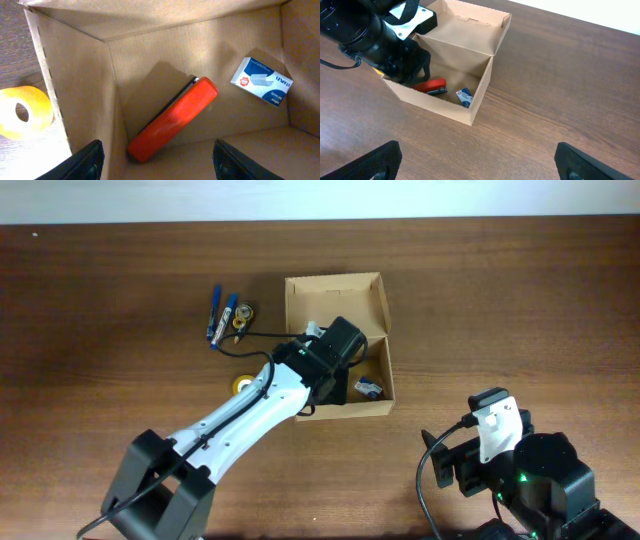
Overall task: Pack container
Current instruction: 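Move the left gripper back over the yellow tape roll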
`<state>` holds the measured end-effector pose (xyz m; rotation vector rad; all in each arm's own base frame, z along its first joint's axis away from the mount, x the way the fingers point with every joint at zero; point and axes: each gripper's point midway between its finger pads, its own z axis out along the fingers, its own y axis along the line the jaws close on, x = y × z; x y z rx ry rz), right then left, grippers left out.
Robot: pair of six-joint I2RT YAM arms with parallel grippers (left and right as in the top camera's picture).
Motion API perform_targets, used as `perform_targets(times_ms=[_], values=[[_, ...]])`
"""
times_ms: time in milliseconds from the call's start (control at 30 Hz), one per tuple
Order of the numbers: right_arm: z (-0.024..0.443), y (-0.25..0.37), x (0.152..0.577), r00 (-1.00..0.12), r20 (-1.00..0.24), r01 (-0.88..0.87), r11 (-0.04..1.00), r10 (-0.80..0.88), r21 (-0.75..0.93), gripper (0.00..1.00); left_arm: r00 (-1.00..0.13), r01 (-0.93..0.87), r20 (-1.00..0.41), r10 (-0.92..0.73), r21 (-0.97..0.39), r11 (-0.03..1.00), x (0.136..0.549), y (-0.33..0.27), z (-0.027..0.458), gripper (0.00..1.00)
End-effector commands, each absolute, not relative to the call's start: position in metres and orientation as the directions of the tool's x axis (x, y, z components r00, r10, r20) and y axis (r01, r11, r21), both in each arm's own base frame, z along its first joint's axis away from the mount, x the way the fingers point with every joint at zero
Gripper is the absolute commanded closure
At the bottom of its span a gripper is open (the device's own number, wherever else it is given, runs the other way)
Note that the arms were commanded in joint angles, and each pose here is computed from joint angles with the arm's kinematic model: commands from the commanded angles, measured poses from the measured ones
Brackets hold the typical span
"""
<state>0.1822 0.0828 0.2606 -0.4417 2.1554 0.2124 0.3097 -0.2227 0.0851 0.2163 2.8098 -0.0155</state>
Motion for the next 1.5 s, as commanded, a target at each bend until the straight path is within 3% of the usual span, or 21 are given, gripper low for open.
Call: perform_targets(times_ms=[0,200,433,467,633,833,933,1133,1300,1467], values=[[0.263,0.083,0.181,-0.525,-0.820,-0.390,0.921,-0.231,-0.010,0.01,-0.927,0.167,-0.333,0.174,0.050,0.985,0.313,-0.215,0.087,0.31],[0.263,0.083,0.181,-0.525,-0.820,-0.390,0.921,-0.231,-0.010,0.01,-0.923,0.170,-0.347,0.168,0.025,0.985,0.315,-0.220,0.094,0.31],[0.263,0.083,0.181,-0.525,-0.820,-0.390,0.921,-0.231,-0.010,0.01,-0.846,0.147,-0.522,0.112,-0.026,0.989,0.326,-0.216,0.169,0.29],[0.263,0.083,0.181,-0.525,-0.820,-0.390,0.921,-0.231,-0.010,0.01,-0.829,0.132,-0.550,0.103,-0.015,0.991,0.325,-0.208,0.182,0.25],[0.263,0.083,0.181,-0.525,-0.820,-0.390,0.921,-0.231,-0.010,0.01,-0.807,0.032,-0.585,0.087,0.103,0.994,0.309,-0.162,0.208,0.25],[0.263,0.083,0.181,-0.525,-0.820,-0.390,0.921,-0.231,-0.010,0.01,-0.858,-0.003,-0.505,0.089,0.178,0.984,0.295,-0.133,0.189,0.25],[0.263,0.083,0.181,-0.525,-0.820,-0.390,0.921,-0.231,-0.010,0.01,-0.874,-0.017,-0.479,0.081,0.198,0.980,0.293,-0.123,0.178,0.18],[0.263,0.083,0.181,-0.525,-0.820,-0.390,0.921,-0.231,-0.010,0.01,-0.899,-0.056,-0.436,0.029,0.181,0.982,0.291,-0.107,0.165,0.07],[0.263,0.083,0.181,-0.525,-0.820,-0.390,0.921,-0.231,-0.010,0.01,-0.913,-0.045,-0.407,0.032,0.177,0.983,0.294,-0.096,0.155,0.06],[0.263,0.083,0.181,-0.525,-0.820,-0.390,0.921,-0.231,-0.010,0.01,-0.920,0.018,-0.389,0.051,0.090,0.996,0.301,-0.097,0.142,0.06]])
